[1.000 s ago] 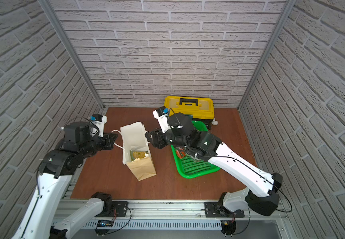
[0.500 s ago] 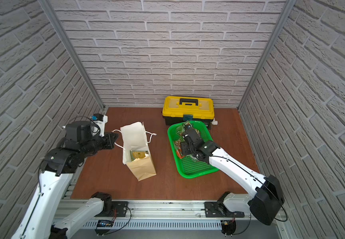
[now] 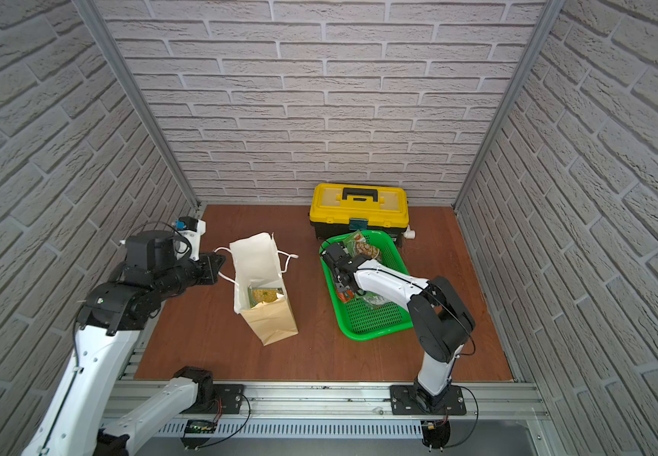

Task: Place the condiment packets inside the bag
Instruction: Pick up the condiment packet from the storage box.

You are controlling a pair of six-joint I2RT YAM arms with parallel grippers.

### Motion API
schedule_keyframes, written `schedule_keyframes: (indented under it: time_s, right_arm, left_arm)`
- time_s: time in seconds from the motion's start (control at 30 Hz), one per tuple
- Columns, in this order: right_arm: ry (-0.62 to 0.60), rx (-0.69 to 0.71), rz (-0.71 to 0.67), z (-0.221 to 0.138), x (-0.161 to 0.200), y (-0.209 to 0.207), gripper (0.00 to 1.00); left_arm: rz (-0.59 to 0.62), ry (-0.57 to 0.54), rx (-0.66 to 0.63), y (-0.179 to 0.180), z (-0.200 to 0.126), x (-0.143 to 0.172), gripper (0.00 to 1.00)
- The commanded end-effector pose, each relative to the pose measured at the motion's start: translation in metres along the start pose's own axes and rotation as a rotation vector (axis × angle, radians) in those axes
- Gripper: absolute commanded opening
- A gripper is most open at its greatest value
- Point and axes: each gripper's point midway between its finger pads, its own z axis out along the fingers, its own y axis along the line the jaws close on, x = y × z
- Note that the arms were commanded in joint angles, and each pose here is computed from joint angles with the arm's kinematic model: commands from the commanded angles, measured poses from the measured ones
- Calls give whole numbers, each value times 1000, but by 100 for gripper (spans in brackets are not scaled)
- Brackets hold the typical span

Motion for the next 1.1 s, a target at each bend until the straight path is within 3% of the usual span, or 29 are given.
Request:
schedule_keyframes:
  time_s: [0.0, 0.6, 0.77, 0.87, 1.0, 1.07]
  right_arm:
    - [-16, 71, -2, 0, -10, -13, 57]
    - [3, 140, 25, 3, -9, -41, 41]
    - [10, 189, 22, 2, -8, -52, 32]
    - [9, 252, 19, -3, -6, -67, 33]
    - [12, 254, 54, -4, -3, -82, 44]
    - [13, 228, 69, -4, 0, -84, 38]
  left_arm:
    - [18, -25, 6, 0, -2, -5, 6]
    - [16, -17, 8, 1, 2, -2, 6]
    - [16, -16, 10, 1, 2, -1, 7]
    - [17, -20, 11, 0, 1, -2, 6]
    - [15, -23, 14, -1, -1, -3, 6]
    - [16, -22, 16, -1, 0, -3, 7]
